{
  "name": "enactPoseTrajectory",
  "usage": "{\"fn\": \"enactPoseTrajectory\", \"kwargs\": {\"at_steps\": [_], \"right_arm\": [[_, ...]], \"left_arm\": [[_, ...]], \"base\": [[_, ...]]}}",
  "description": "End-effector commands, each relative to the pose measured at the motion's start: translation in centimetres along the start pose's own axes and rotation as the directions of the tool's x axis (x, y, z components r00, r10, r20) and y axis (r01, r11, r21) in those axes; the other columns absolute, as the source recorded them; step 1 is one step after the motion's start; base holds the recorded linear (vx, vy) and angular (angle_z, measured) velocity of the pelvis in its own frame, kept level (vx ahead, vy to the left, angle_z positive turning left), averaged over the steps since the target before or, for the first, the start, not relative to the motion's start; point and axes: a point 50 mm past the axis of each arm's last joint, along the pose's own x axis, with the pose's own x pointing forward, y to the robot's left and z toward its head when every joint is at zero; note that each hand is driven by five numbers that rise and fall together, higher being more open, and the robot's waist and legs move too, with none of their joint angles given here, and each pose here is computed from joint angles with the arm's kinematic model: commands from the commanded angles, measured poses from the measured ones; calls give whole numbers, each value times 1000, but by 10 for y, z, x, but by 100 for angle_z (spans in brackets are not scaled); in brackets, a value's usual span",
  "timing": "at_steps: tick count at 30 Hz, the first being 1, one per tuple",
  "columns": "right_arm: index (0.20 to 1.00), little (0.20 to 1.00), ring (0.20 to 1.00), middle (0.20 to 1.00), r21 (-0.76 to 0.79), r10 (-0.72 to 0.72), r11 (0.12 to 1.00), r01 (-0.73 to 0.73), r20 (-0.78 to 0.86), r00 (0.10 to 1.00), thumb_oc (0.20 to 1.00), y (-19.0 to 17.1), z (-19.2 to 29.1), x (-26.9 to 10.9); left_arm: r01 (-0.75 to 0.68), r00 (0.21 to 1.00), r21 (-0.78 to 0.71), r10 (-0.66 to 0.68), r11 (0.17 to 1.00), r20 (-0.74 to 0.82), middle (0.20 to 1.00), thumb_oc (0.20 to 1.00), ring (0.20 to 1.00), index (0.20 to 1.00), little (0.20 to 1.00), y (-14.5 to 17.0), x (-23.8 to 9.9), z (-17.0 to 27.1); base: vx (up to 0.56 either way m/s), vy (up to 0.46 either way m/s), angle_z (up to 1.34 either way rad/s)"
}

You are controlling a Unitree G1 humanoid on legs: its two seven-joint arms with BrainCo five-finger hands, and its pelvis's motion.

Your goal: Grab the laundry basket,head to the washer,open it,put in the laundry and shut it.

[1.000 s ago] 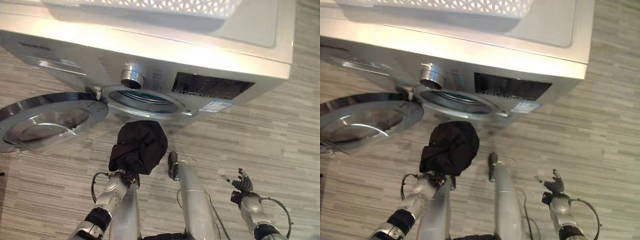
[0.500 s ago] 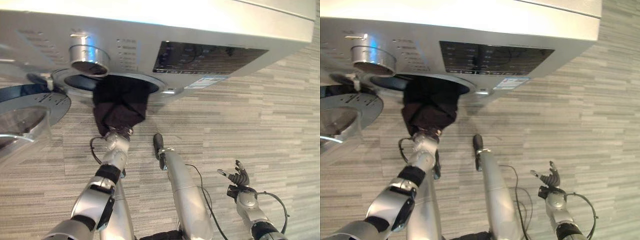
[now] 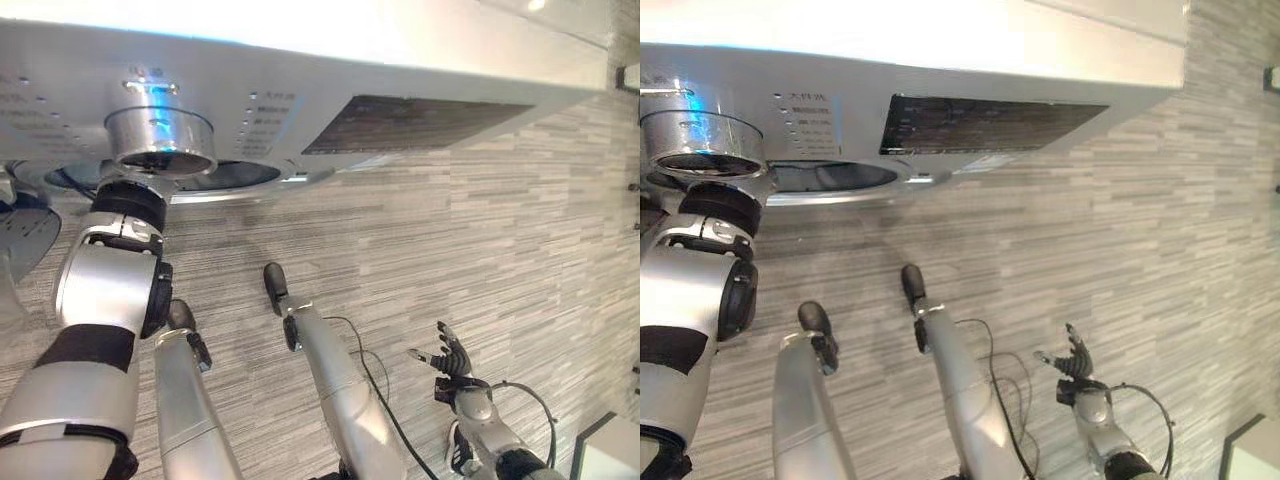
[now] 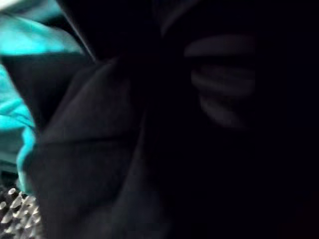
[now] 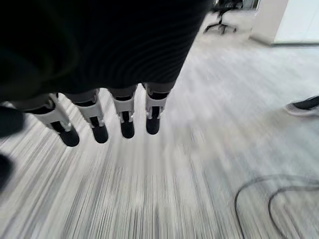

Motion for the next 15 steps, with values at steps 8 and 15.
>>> {"fn": "enactPoseTrajectory", "kwargs": {"at_steps": [8,15], "right_arm": [[1000,1000,1000,1000,-98,2,995,3,48,999,1000,-17,-6,-20],[1000,1000,1000,1000,-132,32,991,-23,67,997,1000,-18,-4,-23]], "left_arm": [[-30,997,299,51,954,-60,1000,1000,1000,1000,1000,18,12,-4],[52,990,355,-2,933,-139,1000,1000,1000,1000,1000,18,4,-26]], "base": [[-5,-22,-8],[-17,-51,6]]}}
